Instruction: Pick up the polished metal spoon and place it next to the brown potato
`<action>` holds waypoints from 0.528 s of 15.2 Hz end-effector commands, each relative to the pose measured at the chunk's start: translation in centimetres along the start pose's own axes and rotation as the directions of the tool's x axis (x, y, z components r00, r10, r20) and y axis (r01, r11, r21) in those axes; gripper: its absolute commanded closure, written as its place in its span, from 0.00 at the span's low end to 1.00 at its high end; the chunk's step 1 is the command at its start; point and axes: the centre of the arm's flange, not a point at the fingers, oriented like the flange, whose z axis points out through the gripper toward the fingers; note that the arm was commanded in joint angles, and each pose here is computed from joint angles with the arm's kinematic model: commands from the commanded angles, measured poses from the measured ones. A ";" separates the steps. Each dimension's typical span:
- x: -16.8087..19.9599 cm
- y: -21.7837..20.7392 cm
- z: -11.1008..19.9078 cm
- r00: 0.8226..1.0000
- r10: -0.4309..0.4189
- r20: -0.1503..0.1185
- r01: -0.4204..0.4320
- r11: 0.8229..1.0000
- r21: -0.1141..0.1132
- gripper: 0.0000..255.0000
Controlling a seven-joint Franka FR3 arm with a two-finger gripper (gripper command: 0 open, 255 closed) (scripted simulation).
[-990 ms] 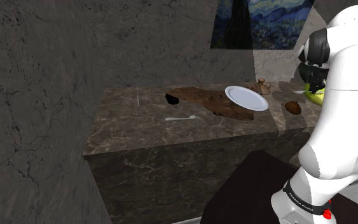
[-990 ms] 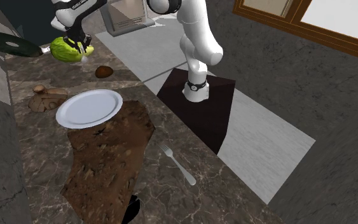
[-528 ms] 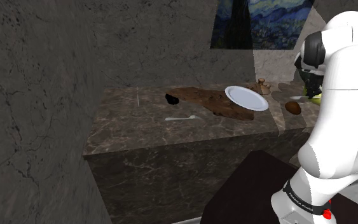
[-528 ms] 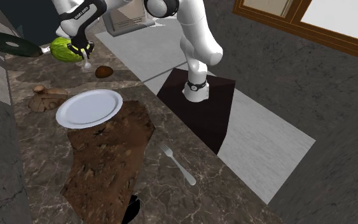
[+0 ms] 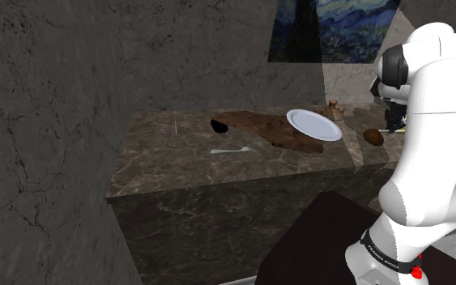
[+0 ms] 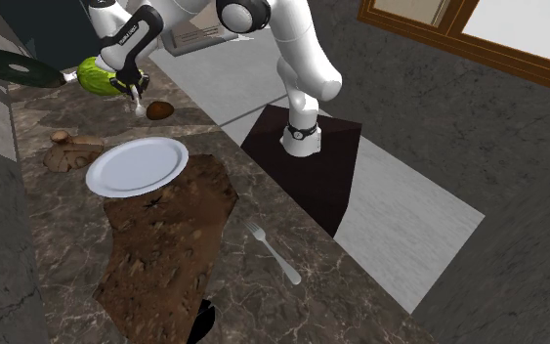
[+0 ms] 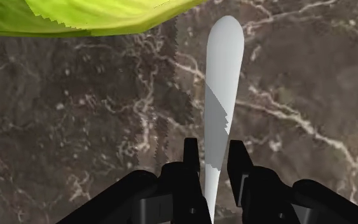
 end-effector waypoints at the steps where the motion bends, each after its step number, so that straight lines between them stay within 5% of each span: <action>1: 0.2 0.0 1.1 1.000 0.000 0.000 0.000 1.000 0.000 1.00; 8: 0.3 -0.1 1.2 1.000 0.000 0.000 0.000 1.000 0.000 1.00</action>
